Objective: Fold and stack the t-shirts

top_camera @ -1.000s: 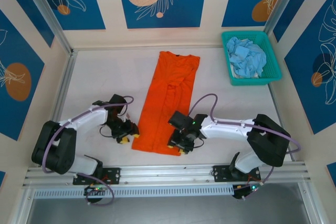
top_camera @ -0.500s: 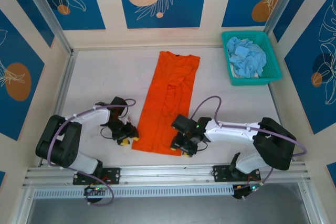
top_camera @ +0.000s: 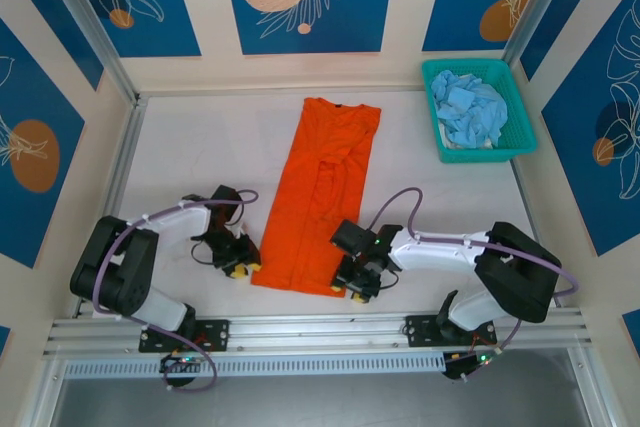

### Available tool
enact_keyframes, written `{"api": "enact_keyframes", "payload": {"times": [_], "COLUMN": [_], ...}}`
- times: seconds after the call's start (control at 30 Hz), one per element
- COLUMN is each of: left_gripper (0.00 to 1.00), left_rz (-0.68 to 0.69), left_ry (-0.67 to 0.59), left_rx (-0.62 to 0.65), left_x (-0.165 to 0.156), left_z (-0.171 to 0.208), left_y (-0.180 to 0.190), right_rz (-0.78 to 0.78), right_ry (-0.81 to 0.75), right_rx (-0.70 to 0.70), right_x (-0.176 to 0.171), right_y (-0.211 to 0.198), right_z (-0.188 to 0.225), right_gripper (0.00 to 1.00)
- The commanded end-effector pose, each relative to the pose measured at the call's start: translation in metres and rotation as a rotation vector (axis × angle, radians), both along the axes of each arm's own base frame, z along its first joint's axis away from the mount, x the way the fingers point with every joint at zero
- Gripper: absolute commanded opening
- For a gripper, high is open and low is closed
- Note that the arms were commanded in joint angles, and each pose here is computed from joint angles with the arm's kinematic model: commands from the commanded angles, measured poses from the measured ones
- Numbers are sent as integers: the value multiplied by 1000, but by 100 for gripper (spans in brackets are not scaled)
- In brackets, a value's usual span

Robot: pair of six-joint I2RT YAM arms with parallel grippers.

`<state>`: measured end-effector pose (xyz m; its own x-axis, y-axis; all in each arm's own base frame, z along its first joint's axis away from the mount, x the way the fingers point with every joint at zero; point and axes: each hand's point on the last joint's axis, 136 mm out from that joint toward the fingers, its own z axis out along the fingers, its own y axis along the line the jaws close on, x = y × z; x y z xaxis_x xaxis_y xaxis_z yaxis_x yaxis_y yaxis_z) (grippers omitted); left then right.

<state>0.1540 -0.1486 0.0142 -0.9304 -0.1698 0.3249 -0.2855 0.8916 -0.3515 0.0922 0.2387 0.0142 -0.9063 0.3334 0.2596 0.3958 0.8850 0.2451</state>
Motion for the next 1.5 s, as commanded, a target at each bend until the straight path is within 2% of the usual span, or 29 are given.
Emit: {"api": "enact_keyframes", "payload": {"times": [0.0, 0.1, 0.27, 0.43, 0.63, 0.83, 0.97, 1.13, 1.23, 1.47], "left_gripper": [31, 30, 42, 43, 37, 38, 30, 9, 0, 0], "left_rz": [-46, -60, -103, -143, -175, -188, -197, -208, -212, -243], "left_ry": [22, 9, -3, -16, -18, -52, -50, -69, -70, -82], "left_rx": [-73, -67, -48, -28, 5, 24, 31, 37, 41, 59], "left_x": [-8, -6, -7, -18, -27, -26, -28, -25, -25, -31], "left_z": [-9, -8, -6, -1, -4, -1, -2, -1, -2, 5], "left_y": [-20, -22, -24, -20, -19, -19, -20, -23, -23, -21], "right_rz": [4, 5, 25, 52, 49, 35, 25, 34, 40, 27], "right_ry": [-40, -44, -54, -66, -64, -67, -66, -57, -58, -41], "right_rx": [37, 26, 45, 64, 45, 11, -14, -42, -59, -78], "right_x": [11, 12, 14, 12, 7, 7, 7, 3, 1, -11], "right_y": [15, 13, 19, 25, 22, 14, 8, 1, -5, -18], "right_z": [-8, -7, 0, 9, 7, 5, 3, 3, 4, 4], "right_gripper": [38, 29, 32, 39, 38, 34, 26, 15, 2, 0]}}
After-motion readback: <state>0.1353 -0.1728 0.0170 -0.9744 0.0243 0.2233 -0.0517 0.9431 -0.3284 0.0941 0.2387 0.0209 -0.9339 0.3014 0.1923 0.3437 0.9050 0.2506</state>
